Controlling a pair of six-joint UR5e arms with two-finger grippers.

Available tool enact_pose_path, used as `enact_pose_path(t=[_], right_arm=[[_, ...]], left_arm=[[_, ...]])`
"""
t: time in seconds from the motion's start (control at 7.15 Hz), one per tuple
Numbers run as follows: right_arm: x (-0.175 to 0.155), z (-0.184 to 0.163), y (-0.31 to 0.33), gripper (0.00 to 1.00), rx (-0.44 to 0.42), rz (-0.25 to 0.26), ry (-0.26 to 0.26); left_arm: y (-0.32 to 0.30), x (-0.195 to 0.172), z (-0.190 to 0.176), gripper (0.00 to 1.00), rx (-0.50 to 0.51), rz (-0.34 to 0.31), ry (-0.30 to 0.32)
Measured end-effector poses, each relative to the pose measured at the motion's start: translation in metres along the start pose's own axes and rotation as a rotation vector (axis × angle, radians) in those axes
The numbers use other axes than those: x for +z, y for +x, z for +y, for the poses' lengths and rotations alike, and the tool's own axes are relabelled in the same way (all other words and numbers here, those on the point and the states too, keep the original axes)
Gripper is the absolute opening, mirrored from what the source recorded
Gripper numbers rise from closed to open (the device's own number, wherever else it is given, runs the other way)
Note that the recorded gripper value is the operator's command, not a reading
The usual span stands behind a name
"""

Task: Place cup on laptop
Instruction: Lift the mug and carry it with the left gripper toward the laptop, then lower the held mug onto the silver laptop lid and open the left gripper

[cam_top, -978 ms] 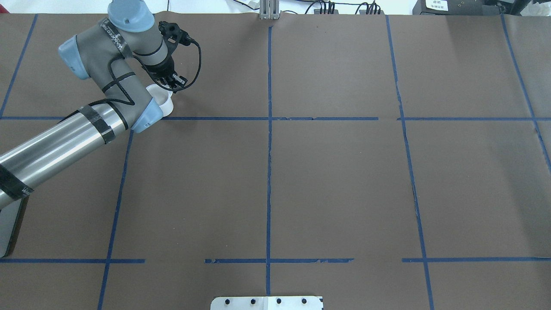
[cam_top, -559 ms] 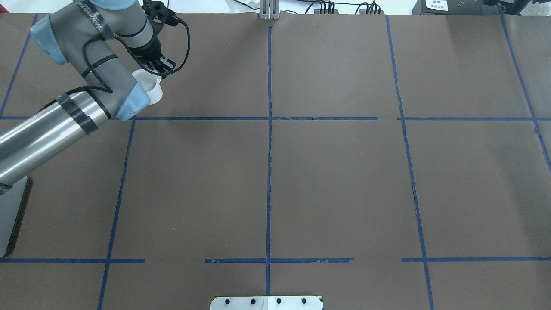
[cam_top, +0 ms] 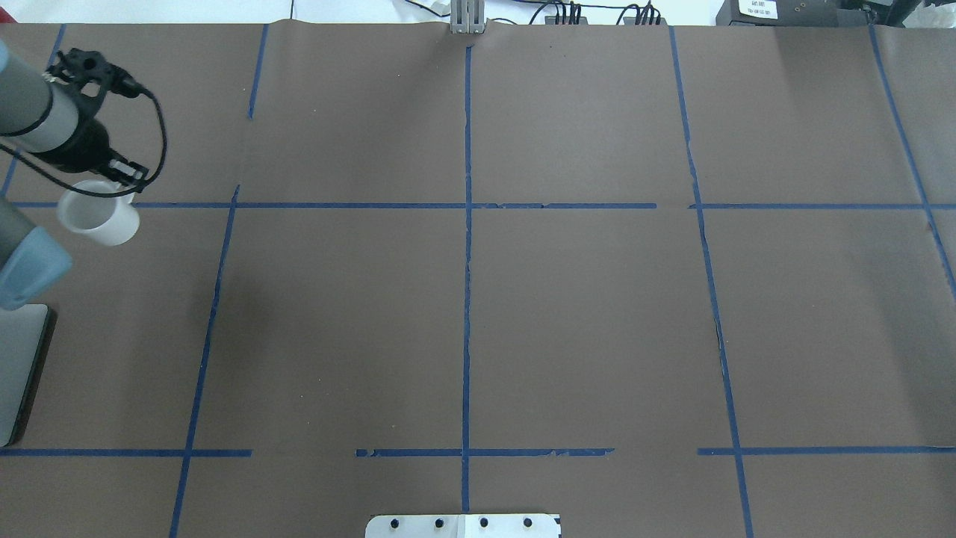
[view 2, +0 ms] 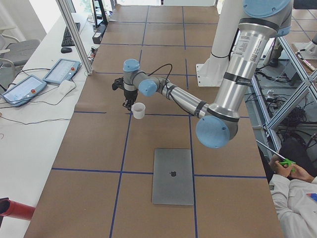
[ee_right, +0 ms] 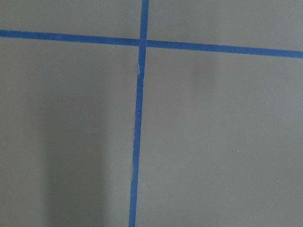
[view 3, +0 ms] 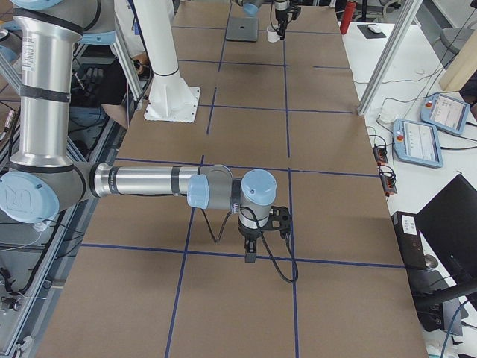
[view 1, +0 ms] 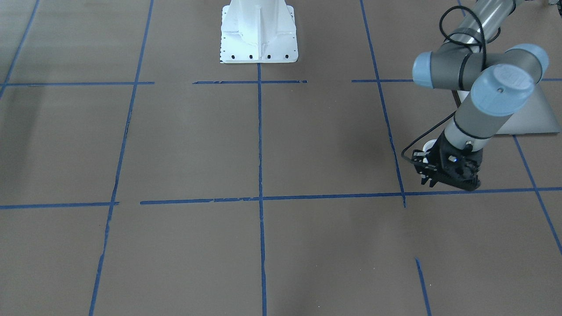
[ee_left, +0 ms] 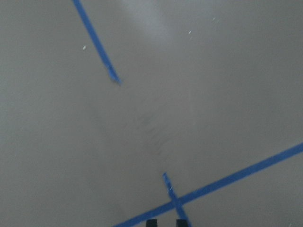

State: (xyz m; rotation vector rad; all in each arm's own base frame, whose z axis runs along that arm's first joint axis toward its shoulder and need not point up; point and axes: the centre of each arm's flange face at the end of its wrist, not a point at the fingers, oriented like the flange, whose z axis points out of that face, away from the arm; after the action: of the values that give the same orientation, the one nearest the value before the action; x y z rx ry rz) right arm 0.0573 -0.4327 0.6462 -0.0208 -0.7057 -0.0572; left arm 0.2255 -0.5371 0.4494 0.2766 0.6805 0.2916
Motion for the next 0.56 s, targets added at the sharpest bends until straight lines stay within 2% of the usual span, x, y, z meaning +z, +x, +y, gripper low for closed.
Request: enact_pose_path(t=[0.28,0.56], right_arm=[[0.0,0.0,0.0,1.0,0.0,0.0,0.0],[0.0,0.0,0.0,1.0,0.0,0.0,0.0]], left_arm=[[-0.087,0.003,0.089,0.0,-0.068,-0.013,-0.069],[-0.15,0.023,0.16,0.0,-0.066,0.009,-0.076]])
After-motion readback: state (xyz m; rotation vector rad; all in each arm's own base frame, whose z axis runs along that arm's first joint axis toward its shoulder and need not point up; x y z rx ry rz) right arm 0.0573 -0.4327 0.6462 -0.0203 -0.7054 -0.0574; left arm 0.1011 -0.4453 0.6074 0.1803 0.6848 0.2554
